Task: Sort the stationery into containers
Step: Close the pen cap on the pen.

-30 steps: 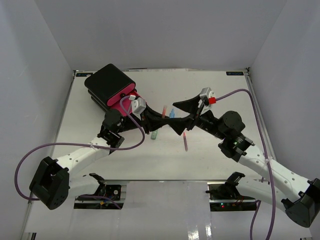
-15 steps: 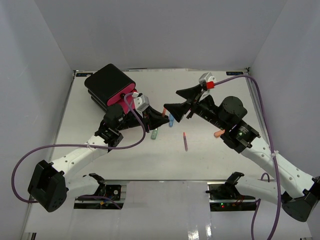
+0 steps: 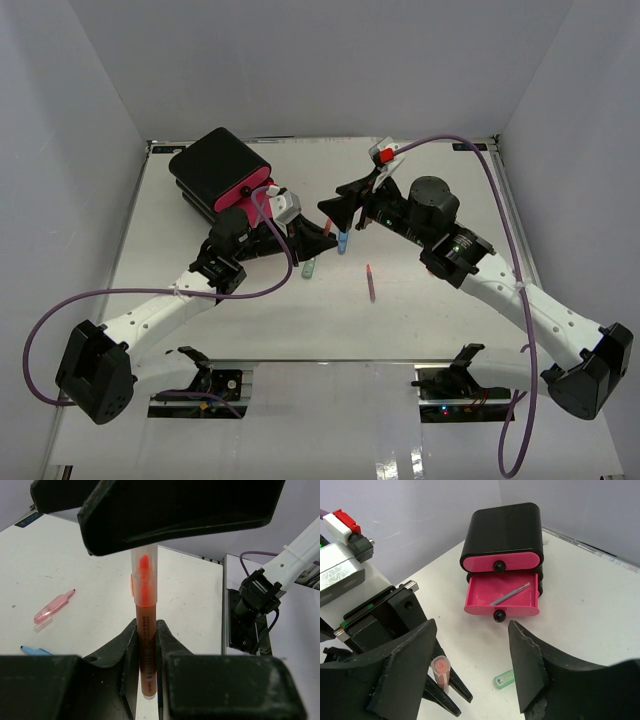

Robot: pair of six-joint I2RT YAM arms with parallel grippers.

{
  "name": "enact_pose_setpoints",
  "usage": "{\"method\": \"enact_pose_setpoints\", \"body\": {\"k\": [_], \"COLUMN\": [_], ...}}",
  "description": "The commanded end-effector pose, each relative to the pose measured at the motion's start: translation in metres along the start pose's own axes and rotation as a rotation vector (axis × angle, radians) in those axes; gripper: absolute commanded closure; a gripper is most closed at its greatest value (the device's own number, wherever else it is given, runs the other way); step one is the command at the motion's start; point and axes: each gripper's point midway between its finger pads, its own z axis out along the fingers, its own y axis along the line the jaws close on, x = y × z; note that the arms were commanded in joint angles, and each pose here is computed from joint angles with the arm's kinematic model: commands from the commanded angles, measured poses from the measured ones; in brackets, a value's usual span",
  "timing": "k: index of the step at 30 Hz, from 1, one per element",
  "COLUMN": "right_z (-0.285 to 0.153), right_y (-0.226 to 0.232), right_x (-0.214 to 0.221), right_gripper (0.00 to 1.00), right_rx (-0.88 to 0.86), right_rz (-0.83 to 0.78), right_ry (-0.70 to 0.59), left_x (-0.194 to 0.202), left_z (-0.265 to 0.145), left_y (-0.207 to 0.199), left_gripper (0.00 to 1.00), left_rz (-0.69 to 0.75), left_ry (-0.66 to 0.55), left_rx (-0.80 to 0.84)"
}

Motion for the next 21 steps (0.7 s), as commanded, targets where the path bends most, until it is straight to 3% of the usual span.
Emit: {"method": "enact_pose_setpoints", "body": {"k": [1,14,21], "right_z": [0.002,0.008,0.009], "right_y": [0.013,0.023,0.020], "right_x": [-0.022,-0.011,-0.004], "right_gripper": [0.35,0.58,0.80], "right_rx": [-0.042,-0.066,-0.045], "right_rz": [0.010,0.022,0.014], "right_ry": [-0.054,-0.029,-0.007], "left_x": [-0.026,-0.024,-0.026], "left_z": [0.000,0.000,0.000], "left_y": [-0.005,-0.003,-0.005], "left_gripper": [1.00,1.00,1.00], "left_rz": [0.040,0.024,0.022], "left_ry": [-0.046,-0.045,-0.049], "left_rx": [-0.001,-0.009,-0.005]}}
